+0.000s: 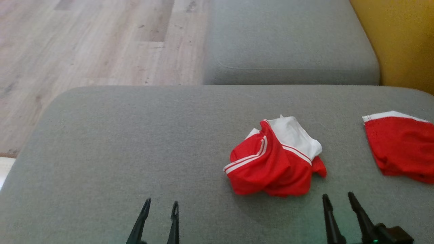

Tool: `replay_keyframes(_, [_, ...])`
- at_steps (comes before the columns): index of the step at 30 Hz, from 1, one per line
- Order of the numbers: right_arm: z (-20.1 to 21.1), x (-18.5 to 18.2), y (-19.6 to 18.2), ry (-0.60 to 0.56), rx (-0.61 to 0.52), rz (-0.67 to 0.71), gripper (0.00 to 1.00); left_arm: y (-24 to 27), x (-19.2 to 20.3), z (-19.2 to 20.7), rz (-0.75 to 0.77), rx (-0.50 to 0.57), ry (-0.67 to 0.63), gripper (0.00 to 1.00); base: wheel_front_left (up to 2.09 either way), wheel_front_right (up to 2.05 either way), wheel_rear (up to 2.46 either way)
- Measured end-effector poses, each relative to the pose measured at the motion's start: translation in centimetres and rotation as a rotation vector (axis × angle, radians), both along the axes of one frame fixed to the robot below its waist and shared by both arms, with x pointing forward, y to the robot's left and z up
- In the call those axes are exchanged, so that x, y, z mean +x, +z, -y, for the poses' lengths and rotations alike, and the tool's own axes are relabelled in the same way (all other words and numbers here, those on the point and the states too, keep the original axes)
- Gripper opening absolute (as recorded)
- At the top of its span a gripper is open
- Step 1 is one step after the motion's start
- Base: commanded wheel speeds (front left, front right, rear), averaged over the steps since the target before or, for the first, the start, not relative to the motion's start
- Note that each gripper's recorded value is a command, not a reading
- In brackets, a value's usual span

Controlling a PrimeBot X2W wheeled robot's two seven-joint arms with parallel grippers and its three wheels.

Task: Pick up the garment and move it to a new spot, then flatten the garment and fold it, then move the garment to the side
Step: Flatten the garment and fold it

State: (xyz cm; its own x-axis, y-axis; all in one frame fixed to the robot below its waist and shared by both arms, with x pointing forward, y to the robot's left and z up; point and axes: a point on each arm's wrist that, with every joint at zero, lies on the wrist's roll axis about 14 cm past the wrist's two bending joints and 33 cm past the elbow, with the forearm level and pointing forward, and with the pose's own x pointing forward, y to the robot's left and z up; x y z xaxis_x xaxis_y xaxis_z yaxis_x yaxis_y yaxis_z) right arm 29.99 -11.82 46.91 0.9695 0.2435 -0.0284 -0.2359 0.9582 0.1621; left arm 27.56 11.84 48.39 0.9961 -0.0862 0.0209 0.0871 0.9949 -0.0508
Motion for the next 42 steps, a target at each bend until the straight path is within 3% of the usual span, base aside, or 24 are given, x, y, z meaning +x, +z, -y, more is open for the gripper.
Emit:
replay_keyframes(5, [0.2, -0.1, -0.3, -0.013, 0.005, -0.01, 1.0, 2.1, 2.8, 2.6, 0.062, 0.008, -0.106, 1.0, 0.0, 0.0, 0.0])
replay_keyframes(12, [1.3, 0.5, -0.3, -0.058, 0.008, -0.013, 1.0, 4.4, 7.6, 9.8, 0.126, 0.056, -0.382, 1.0, 0.0, 0.0, 0.0])
replay_keyframes(20, [2.8, 1.1, -1.4, -0.104, -0.004, -0.056, 1.0, 2.3, 11.7, 17.0, -0.023, 0.084, -0.621, 1.0, 0.0, 0.0, 0.0])
replay_keyframes(30, [5.4, 1.3, -1.7, -0.188, -0.025, -0.073, 1.0, -2.0, 13.0, 20.5, -0.146, 0.113, -0.721, 1.0, 0.0, 0.0, 0.0])
replay_keyframes(36, [5.8, 0.9, -1.6, -0.203, -0.026, -0.07, 1.0, -3.0, 13.4, 20.1, -0.161, 0.16, -0.683, 1.0, 0.0, 0.0, 0.0])
replay_keyframes(37, [5.8, 0.9, -1.6, -0.204, -0.026, -0.068, 1.0, -3.2, 13.5, 19.9, -0.167, 0.162, -0.678, 0.92, 0.0, 0.0, 0.0])
replay_keyframes(38, [5.8, 0.9, -1.5, -0.204, -0.025, -0.066, 1.0, -3.2, 13.6, 19.8, -0.169, 0.161, -0.669, 0.61, 0.0, 0.0, 0.0])
replay_keyframes(39, [5.8, 0.9, -1.5, -0.204, -0.025, -0.064, 1.0, -3.2, 13.6, 19.8, -0.172, 0.161, -0.666, 0.41, 0.0, 0.0, 0.0])
replay_keyframes(40, [5.8, 0.9, -1.4, -0.203, -0.025, -0.063, 1.0, -3.3, 13.6, 19.7, -0.174, 0.164, -0.667, 0.14, 0.0, 0.0, 0.0])
replay_keyframes(41, [5.8, 0.9, -1.4, -0.202, -0.025, -0.062, 1.0, -3.2, 13.6, 19.8, -0.171, 0.166, -0.672, 0.0, 0.0, 0.0, 0.0])
replay_keyframes(42, [5.8, 0.9, -1.4, -0.201, -0.025, -0.06, 1.0, -3.0, 13.6, 19.9, -0.165, 0.164, -0.679, 0.0, 0.0, 0.0, 0.0])
